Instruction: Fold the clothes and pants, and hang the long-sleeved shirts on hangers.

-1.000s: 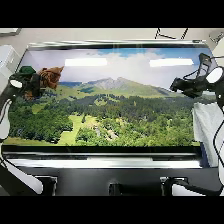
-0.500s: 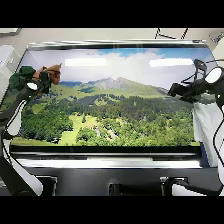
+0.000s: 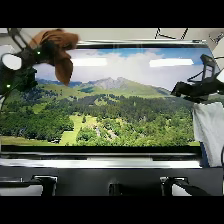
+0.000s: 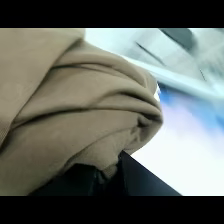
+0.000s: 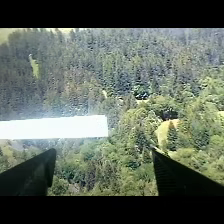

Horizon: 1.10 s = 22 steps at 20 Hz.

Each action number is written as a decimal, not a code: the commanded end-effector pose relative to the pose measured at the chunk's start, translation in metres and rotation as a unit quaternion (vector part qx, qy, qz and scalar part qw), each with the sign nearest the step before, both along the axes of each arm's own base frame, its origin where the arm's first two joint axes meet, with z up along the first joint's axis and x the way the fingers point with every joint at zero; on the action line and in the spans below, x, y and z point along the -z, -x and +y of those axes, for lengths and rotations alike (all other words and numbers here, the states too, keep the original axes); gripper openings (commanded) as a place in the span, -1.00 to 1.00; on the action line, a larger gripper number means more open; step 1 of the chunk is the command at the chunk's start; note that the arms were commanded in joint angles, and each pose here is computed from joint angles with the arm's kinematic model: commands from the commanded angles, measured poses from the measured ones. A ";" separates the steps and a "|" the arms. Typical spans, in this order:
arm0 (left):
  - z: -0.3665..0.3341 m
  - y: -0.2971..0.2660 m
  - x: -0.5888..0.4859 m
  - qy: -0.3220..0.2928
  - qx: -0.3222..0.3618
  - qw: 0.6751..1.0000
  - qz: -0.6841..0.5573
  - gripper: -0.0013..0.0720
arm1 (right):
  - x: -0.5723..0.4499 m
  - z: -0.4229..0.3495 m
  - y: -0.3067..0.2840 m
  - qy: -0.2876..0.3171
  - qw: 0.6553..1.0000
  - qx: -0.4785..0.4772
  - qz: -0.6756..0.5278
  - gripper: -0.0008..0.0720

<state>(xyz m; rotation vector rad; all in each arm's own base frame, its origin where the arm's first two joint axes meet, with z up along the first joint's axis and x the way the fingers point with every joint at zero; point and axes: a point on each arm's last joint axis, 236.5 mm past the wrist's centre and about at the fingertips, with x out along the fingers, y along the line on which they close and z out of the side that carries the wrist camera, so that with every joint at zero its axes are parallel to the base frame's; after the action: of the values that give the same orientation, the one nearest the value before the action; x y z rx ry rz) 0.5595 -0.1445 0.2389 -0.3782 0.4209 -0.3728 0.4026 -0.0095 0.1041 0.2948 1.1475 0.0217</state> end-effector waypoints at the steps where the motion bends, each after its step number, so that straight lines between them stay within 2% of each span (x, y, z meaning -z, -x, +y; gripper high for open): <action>1: -0.096 0.121 -0.033 -0.055 0.150 0.987 0.012 -0.90 | -0.036 0.007 0.023 0.000 1.000 -0.008 -0.027 0.87; 3: -0.145 0.178 -0.004 -0.064 0.227 0.969 0.067 -0.90 | -0.055 0.009 0.034 0.004 0.999 -0.010 -0.048 0.87; 6: -0.197 0.251 0.079 -0.096 0.316 0.925 0.189 -0.90 | -0.076 0.012 0.053 0.009 0.998 -0.014 -0.065 0.87; 10: -0.227 0.311 0.198 -0.142 0.354 0.869 0.315 -0.89 | -0.068 0.016 0.075 0.005 0.999 -0.024 -0.021 0.87; 11: -0.232 0.316 0.223 -0.144 0.354 0.860 0.339 -0.62 | -0.065 0.016 0.076 0.004 1.000 -0.024 -0.015 0.87; 12: -0.236 0.320 0.238 -0.137 0.354 0.850 0.365 0.26 | -0.063 0.016 0.074 0.003 1.000 -0.024 -0.012 0.87; 13: -0.237 0.318 0.247 -0.122 0.345 0.844 0.392 0.96 | -0.059 0.016 0.072 0.002 1.000 -0.024 -0.007 0.87; 16: -0.199 0.291 0.232 -0.116 0.329 0.839 0.418 0.98 | -0.039 0.016 0.065 -0.006 0.999 -0.026 0.026 0.88; 19: -0.122 0.261 0.204 -0.112 0.286 0.846 0.435 0.98 | 0.004 0.030 0.066 -0.043 0.994 -0.043 0.087 0.93; 22: -0.071 0.282 0.208 -0.103 0.264 0.835 0.471 0.98 | 0.065 0.054 0.086 -0.106 0.977 -0.064 0.173 0.94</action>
<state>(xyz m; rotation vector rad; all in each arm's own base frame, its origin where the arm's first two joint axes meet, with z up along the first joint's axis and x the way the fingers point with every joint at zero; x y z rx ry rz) 0.2973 -0.2640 0.0314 -0.1803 1.4593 -0.7055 0.3316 0.0230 0.0829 0.3472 1.3769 0.1302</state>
